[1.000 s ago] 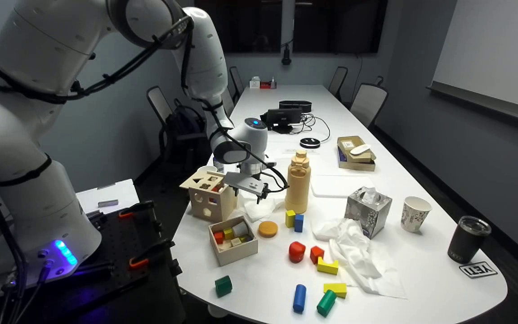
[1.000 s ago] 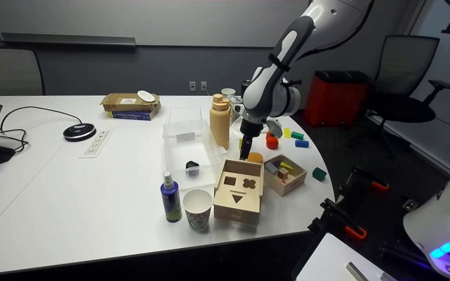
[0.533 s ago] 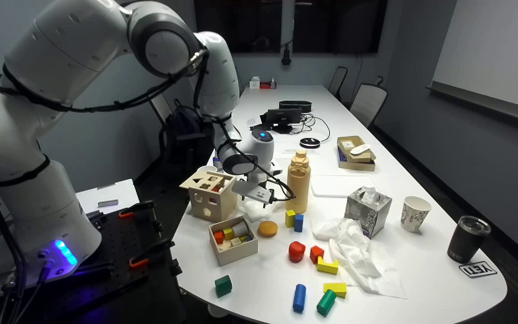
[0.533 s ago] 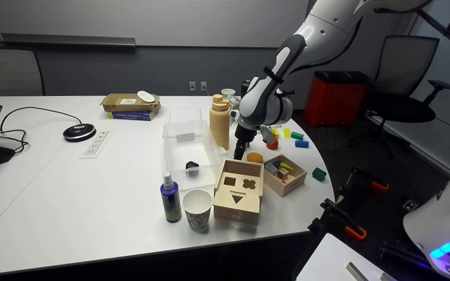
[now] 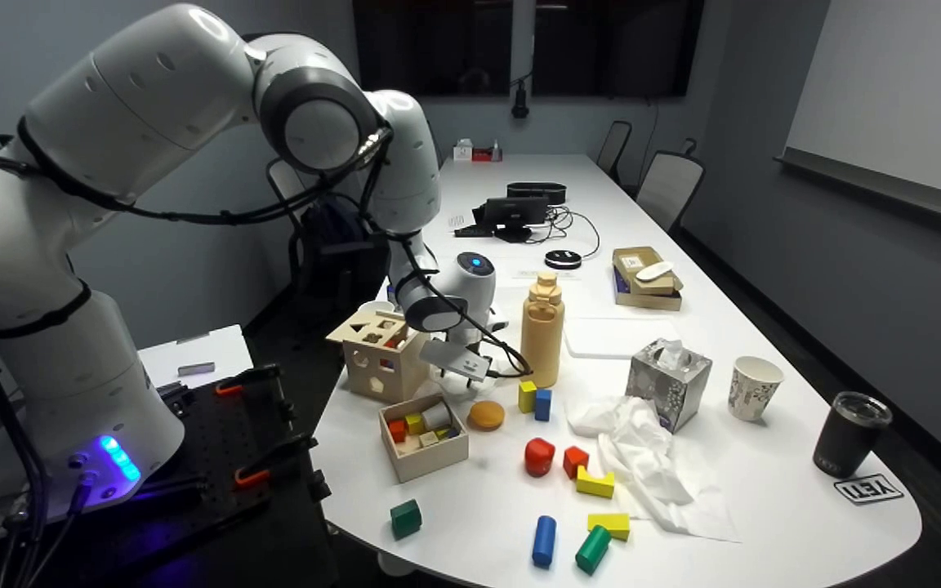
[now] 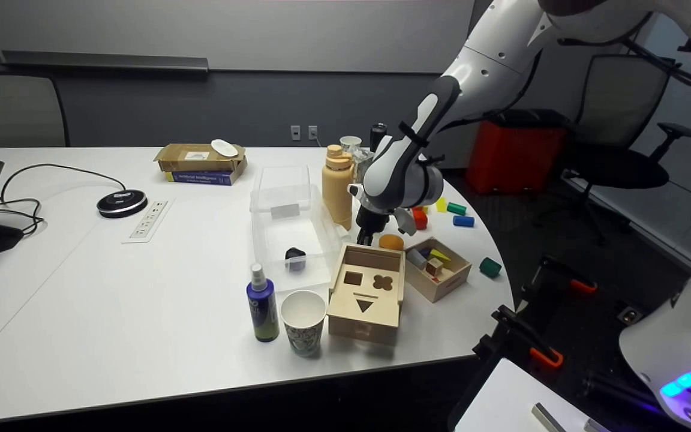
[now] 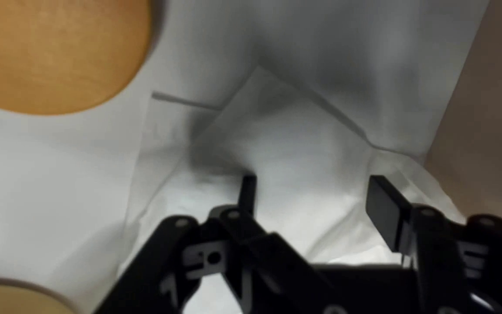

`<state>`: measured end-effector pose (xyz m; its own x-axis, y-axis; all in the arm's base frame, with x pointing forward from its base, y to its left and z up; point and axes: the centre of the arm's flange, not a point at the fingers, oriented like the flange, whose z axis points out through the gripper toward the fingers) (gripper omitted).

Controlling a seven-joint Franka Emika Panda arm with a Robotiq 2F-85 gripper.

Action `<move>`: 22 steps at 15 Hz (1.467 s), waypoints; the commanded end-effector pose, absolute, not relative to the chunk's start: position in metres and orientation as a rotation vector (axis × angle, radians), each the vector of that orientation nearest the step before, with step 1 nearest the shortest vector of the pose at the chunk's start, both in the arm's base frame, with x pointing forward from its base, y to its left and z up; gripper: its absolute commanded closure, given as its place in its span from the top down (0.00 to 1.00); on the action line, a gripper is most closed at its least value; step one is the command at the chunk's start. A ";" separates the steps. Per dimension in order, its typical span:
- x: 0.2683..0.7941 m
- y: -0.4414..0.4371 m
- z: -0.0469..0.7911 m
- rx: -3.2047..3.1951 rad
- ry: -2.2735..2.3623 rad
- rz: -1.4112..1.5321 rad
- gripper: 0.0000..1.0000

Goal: Use the left paper towel to wipe the table

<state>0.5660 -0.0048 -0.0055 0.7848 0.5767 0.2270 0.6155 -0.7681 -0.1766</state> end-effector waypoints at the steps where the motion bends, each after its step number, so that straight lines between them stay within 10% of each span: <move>1: 0.567 -0.016 -0.009 -2.778 -0.901 -0.254 0.35; 6: 0.563 -0.032 -0.008 -2.826 -0.854 -0.258 0.00; 22: 0.536 -0.003 0.184 -3.015 -0.467 -0.441 0.01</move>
